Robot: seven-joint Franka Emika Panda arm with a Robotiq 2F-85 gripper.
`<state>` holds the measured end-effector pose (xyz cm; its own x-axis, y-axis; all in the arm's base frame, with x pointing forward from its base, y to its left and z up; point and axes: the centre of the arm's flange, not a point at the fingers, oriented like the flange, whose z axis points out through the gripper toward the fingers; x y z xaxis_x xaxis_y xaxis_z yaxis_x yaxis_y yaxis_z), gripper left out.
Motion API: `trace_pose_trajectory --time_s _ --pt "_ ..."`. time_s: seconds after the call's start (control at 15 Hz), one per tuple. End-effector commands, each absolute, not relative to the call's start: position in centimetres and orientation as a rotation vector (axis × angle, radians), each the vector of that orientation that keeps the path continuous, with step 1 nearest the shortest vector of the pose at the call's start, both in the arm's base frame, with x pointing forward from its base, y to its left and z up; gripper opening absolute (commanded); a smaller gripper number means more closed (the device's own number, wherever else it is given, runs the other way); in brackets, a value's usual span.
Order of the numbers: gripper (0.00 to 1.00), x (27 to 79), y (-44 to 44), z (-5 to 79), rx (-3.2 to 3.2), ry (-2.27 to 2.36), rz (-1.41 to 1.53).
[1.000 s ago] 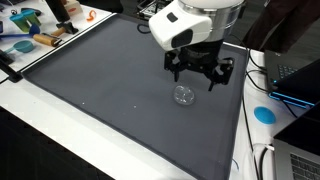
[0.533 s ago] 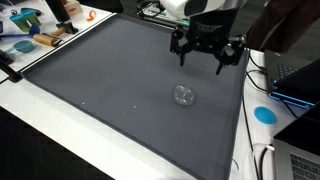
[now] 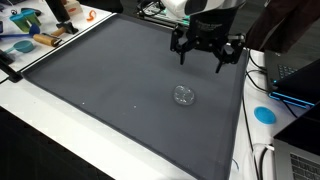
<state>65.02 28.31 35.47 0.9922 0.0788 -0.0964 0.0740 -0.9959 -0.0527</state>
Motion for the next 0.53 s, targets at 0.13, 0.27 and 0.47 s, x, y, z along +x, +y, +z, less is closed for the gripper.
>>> trace_pose_trajectory --time_s 0.13,0.27,0.47 --pt "1.00 65.8 28.5 33.1 -3.103 0.215 0.150" --pt "1.00 65.7 28.6 31.7 -3.103 0.391 0.140" --pt "1.00 65.2 28.9 30.2 -3.063 0.647 0.125"
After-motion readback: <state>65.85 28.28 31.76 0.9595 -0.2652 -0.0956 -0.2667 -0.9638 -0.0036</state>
